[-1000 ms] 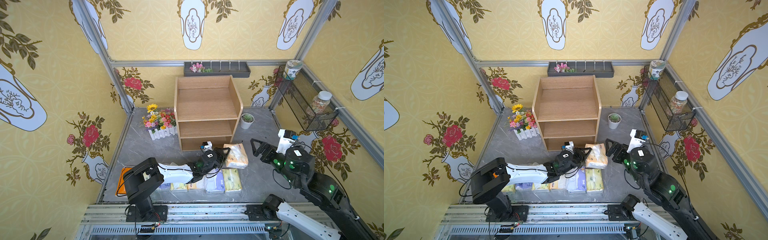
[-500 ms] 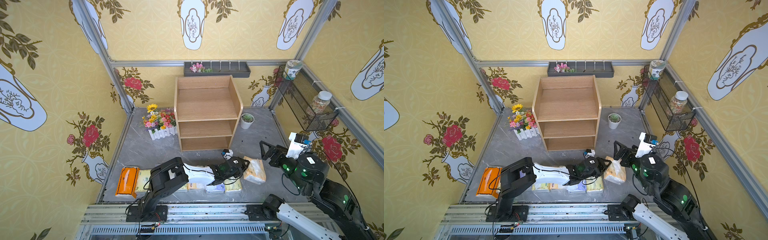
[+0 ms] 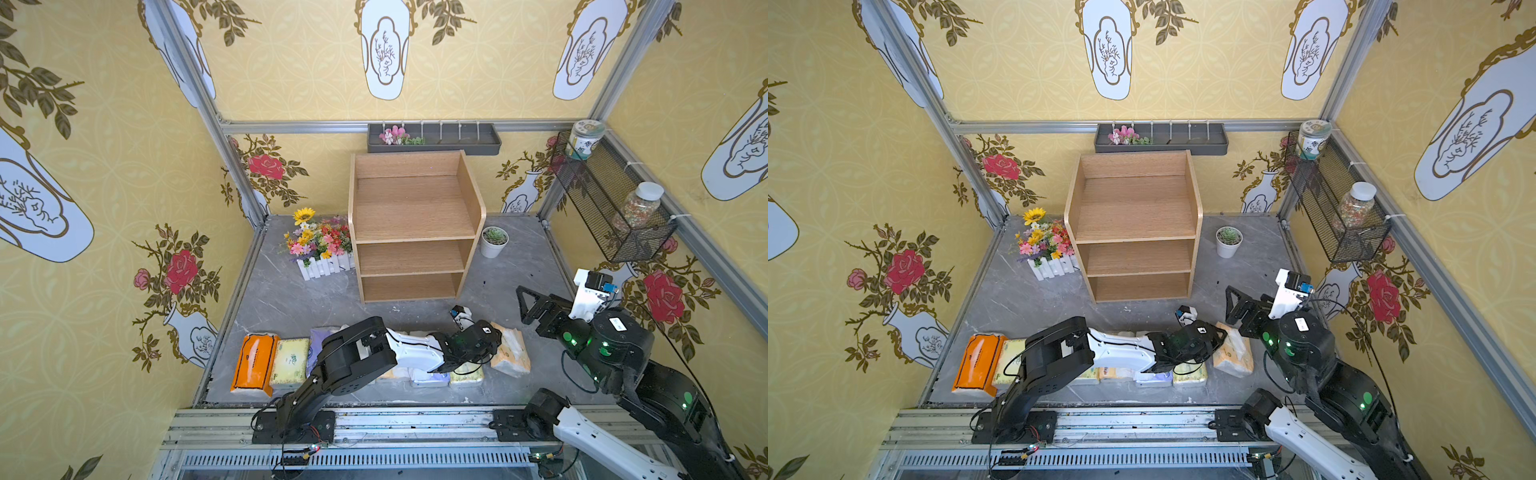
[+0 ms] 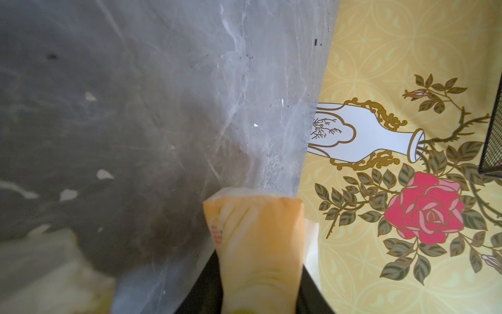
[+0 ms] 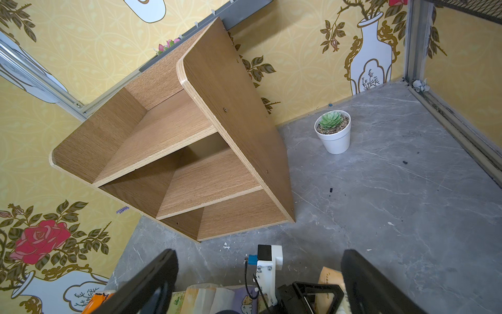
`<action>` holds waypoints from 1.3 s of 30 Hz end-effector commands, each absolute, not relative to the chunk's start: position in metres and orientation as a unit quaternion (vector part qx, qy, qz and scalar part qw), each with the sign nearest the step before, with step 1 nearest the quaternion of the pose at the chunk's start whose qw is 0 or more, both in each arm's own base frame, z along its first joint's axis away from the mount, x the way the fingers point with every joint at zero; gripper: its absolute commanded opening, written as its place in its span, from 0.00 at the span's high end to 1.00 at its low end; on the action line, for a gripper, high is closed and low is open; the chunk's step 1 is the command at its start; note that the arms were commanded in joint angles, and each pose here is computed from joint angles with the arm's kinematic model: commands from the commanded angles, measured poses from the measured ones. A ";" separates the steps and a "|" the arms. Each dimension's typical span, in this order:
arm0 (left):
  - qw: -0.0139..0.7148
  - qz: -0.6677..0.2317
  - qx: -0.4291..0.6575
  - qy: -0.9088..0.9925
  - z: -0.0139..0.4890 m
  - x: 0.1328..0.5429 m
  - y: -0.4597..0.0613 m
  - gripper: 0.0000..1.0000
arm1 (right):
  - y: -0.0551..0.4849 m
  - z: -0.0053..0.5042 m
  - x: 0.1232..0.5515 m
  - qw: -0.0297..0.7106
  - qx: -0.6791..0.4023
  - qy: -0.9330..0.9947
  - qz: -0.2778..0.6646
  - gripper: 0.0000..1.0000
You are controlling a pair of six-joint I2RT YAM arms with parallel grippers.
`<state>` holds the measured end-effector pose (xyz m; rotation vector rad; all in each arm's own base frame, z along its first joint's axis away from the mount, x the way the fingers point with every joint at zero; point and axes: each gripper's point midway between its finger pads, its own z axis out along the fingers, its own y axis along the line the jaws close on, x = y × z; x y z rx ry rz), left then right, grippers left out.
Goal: Remove the tissue boxes from the shelf
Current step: Place the box of tissues at the center of the board, then reset both arms
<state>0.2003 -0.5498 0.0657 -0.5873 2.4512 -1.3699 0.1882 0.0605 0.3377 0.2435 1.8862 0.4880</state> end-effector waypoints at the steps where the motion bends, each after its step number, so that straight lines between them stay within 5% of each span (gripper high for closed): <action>1: 0.140 -0.469 -0.203 0.848 0.062 0.201 -0.550 0.58 | 0.064 0.348 0.191 0.566 0.112 0.785 0.228 0.03; 10: 0.219 -0.438 -0.214 0.845 0.087 0.209 -0.520 0.30 | 0.056 0.345 0.187 0.572 0.127 0.778 0.229 0.03; 27: 0.495 -0.354 -0.224 0.761 0.179 0.248 -0.375 0.28 | 0.065 0.304 0.213 0.545 0.139 0.809 0.171 0.03; 39: 0.569 -0.227 -0.243 0.752 0.187 0.264 -0.225 0.23 | 0.055 0.245 0.243 0.509 0.179 0.838 0.081 0.03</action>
